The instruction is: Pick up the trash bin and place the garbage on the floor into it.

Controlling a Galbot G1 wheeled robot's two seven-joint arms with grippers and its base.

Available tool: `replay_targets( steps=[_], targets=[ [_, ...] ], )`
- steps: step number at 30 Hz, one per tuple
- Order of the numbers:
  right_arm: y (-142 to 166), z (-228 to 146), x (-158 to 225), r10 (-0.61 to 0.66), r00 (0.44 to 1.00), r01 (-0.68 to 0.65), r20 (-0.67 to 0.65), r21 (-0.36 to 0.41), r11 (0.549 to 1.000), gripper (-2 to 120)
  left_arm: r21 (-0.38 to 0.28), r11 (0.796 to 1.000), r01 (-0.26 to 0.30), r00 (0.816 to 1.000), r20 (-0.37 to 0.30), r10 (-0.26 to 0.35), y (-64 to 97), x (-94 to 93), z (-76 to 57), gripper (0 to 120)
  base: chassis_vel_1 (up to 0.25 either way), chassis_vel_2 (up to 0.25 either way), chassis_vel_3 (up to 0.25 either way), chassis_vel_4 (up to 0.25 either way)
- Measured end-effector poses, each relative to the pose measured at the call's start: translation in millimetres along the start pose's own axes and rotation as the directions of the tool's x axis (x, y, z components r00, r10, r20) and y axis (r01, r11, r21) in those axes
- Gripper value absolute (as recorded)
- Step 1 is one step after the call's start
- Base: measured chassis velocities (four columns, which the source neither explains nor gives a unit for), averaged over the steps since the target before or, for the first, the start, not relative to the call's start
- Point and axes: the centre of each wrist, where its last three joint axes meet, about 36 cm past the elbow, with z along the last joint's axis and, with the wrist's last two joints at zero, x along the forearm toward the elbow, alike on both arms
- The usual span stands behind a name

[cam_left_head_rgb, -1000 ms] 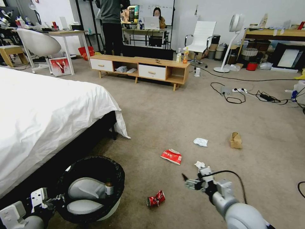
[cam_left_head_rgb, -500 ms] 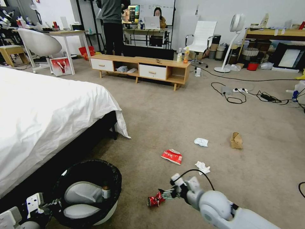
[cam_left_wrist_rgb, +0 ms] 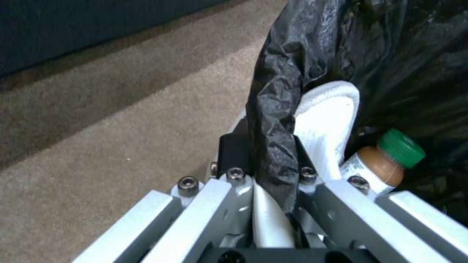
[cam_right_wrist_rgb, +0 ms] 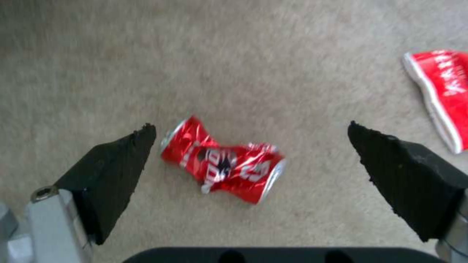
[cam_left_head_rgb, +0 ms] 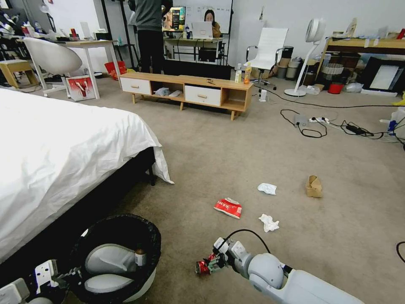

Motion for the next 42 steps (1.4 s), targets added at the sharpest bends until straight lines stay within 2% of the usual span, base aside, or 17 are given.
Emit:
replay_targets(
  steps=[10, 21, 42],
  targets=[
    [12.8, 29.4, -23.4, -0.010, 1.000, 0.012, -0.024, 0.057, 0.998, 100, 0.007, 1.000, -0.002, 1.000, -0.003, 0.002, -0.2, -1.2, 2.9, 2, 0.000, 0.000, 0.000, 0.000],
    [17.5, 43.0, -43.8, -0.024, 1.000, 0.025, -0.012, 0.107, 0.994, 100, 0.016, 1.000, 0.000, 1.000, -0.003, 0.000, 0.9, -3.7, 4.0, 2, 0.000, 0.000, 0.000, 0.000],
    [27.6, 54.6, -89.2, -0.055, 0.998, 0.054, 0.009, 0.138, 0.989, 100, 0.022, 1.000, 0.007, 1.000, -0.017, -0.007, 6.2, -14.8, 6.5, 2, 0.000, 0.000, 0.000, 0.000]
  ],
)
